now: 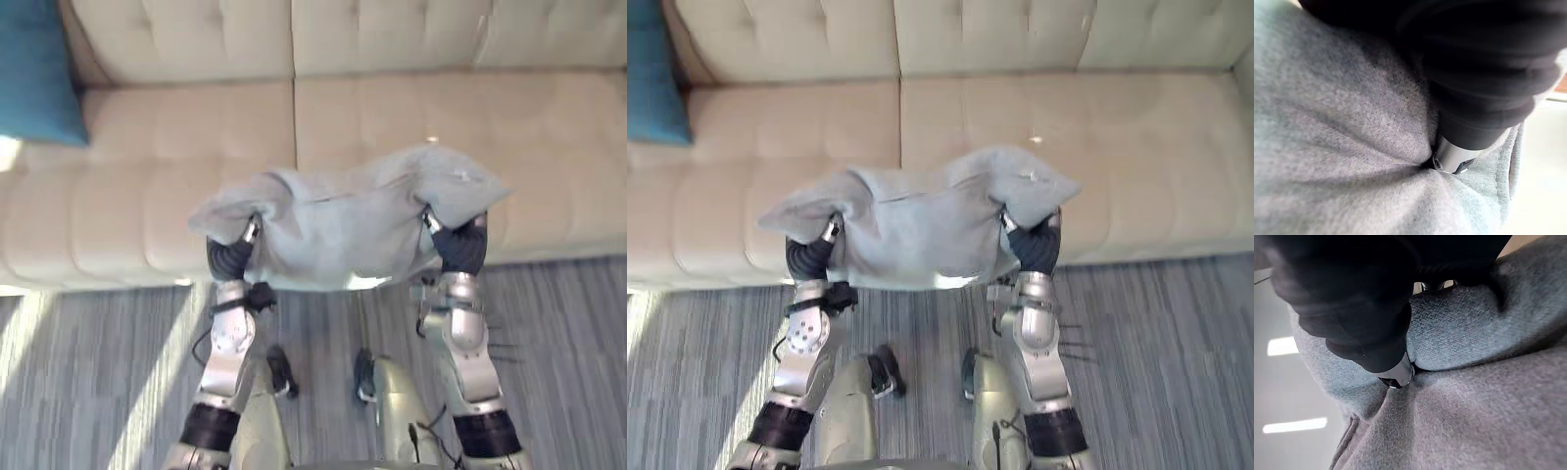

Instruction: Pick up cushions and gather them together orderly.

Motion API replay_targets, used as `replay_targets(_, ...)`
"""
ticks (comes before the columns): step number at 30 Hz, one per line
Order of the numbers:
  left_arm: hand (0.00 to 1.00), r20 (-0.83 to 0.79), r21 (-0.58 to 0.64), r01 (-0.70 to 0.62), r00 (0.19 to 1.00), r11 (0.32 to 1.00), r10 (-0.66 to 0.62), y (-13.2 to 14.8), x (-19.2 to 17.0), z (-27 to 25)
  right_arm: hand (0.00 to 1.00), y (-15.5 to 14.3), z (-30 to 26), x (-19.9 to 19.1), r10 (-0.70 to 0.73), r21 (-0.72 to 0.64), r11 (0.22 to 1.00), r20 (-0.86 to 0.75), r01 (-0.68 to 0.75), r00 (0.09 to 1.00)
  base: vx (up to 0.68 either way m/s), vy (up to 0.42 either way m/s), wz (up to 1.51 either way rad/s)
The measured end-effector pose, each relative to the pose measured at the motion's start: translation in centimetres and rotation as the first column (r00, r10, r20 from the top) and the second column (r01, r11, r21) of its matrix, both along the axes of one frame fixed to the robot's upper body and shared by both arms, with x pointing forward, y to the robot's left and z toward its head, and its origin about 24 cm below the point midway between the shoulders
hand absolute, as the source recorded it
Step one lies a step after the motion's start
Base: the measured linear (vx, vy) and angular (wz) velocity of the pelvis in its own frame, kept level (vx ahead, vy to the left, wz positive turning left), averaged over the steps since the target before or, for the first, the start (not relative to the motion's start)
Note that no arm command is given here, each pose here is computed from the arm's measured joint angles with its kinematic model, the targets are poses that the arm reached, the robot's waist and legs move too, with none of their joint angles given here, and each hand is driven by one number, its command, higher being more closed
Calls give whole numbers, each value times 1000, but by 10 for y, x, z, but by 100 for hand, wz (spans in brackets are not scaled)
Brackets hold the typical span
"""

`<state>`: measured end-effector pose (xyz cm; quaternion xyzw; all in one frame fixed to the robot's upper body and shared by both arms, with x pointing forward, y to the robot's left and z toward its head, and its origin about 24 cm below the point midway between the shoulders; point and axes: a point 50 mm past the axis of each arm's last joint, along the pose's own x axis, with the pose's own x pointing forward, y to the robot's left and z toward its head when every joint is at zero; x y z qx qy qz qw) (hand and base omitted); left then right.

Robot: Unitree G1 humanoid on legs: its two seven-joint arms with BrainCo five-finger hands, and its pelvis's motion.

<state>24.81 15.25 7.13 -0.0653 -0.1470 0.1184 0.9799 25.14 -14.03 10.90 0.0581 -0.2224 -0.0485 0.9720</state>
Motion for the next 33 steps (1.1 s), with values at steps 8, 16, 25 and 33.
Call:
replay_targets(8, 100, -139, 62, 43, 990, 997, -34, 2, -19, -29, 100, -9, -47, 8, 9, -98, 995, -223, -31, 975, 133, 77, -4)
replay_targets(16, 100, -135, 102, 95, 988, 990, -80, -5, -19, -27, 100, -23, -46, 11, 1, -182, 982, -230, -44, 973, 229, -8, 17)
replay_targets(25, 100, -211, 64, 286, 940, 956, -267, -44, -11, -43, 100, -63, -61, -24, -145, -189, 978, -308, 89, 940, 360, -76, 34)
replay_targets(33, 100, -231, 96, 290, 937, 952, -262, -36, -9, -47, 100, -57, -60, -14, -142, -168, 981, -298, 95, 944, 100, 154, -33)
